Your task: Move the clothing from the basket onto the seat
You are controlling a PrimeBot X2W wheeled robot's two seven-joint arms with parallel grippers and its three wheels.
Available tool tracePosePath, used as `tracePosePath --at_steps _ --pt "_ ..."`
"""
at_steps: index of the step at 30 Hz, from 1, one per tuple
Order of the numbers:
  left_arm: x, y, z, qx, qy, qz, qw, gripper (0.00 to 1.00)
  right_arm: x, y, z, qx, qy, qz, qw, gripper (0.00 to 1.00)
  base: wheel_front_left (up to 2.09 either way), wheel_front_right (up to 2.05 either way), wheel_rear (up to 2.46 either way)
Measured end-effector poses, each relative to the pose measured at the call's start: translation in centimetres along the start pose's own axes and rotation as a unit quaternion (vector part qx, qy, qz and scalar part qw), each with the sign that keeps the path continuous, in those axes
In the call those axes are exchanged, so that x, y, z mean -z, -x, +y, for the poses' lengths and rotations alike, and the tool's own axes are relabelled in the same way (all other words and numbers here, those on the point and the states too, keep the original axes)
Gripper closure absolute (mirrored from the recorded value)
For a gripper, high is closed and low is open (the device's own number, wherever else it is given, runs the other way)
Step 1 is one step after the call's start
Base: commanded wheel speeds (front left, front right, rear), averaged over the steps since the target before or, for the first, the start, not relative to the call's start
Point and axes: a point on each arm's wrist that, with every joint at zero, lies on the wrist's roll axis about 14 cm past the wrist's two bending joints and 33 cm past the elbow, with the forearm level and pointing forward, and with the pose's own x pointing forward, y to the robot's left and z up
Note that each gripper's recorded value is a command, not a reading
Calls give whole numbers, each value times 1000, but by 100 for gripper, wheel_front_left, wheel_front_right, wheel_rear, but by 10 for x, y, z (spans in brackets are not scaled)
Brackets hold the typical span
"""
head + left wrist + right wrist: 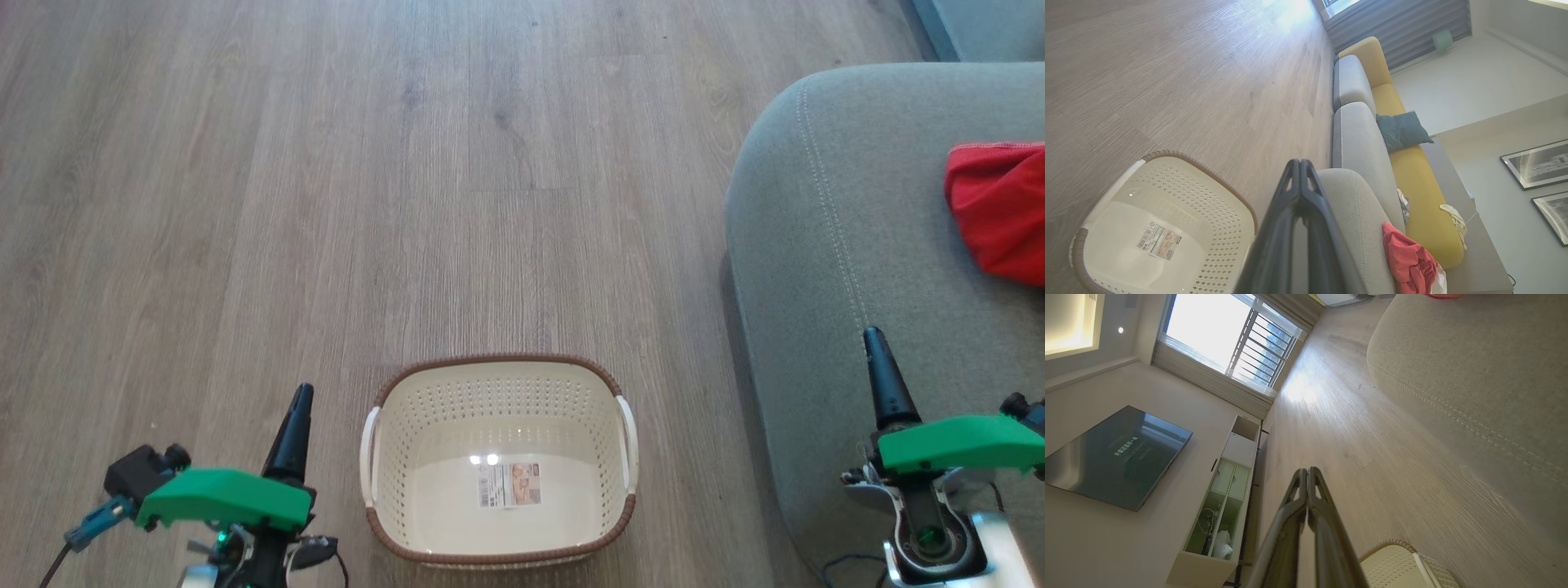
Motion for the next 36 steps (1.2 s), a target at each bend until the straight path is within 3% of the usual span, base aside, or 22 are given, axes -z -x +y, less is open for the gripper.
tracePosePath --at_steps 17,36 --pt "-8 0 -3 14 93 -1 996 100 -4 3 0 0 -96 1 995 100 0 0 0" --pt "-22 1 -6 36 195 -8 980 100 -8 7 2 -8 -206 -1 979 100 0 0 0"
